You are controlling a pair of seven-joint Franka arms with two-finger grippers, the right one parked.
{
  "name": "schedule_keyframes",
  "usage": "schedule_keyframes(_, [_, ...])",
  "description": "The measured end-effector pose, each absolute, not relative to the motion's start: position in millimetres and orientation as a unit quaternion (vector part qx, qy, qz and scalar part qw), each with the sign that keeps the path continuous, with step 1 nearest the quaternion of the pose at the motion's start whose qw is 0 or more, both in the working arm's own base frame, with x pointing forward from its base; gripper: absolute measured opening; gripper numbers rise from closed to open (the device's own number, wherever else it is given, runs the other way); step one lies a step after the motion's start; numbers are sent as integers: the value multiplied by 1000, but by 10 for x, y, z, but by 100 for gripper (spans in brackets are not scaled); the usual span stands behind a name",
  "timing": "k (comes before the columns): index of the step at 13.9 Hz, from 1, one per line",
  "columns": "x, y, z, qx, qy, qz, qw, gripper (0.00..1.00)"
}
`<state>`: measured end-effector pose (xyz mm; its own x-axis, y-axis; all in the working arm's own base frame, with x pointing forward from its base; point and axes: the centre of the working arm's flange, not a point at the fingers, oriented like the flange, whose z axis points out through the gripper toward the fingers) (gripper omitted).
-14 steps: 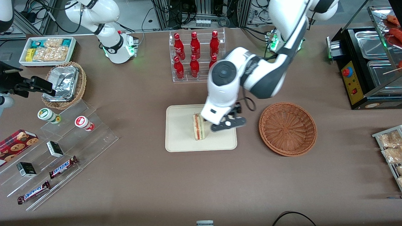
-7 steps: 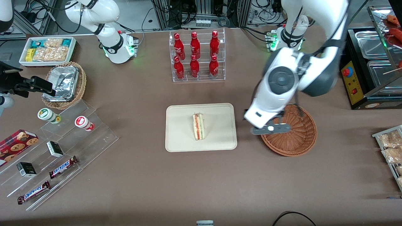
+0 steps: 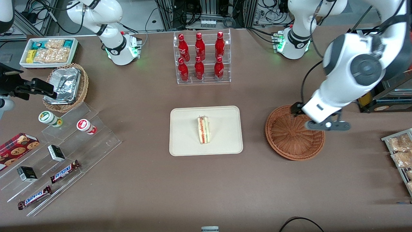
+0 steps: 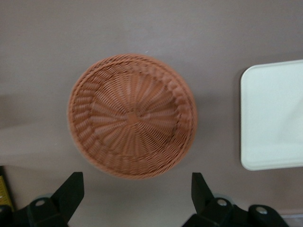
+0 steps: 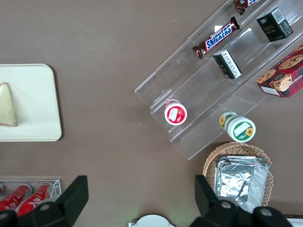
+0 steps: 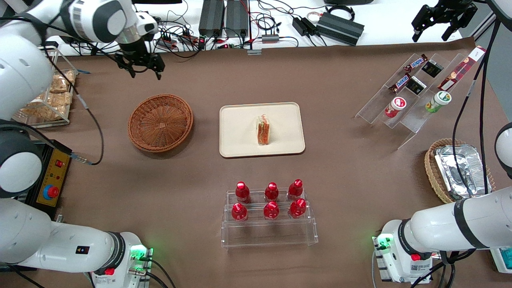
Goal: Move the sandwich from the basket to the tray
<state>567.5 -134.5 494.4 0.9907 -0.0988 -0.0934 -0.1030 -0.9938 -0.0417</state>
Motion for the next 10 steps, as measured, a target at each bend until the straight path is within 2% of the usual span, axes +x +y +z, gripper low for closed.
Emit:
schedule_keyframes(5, [5459,-880,5393,-995,79,57,24,100])
schedule_keyframes(10, [5399,-242,5769,-994,89,61,13,100])
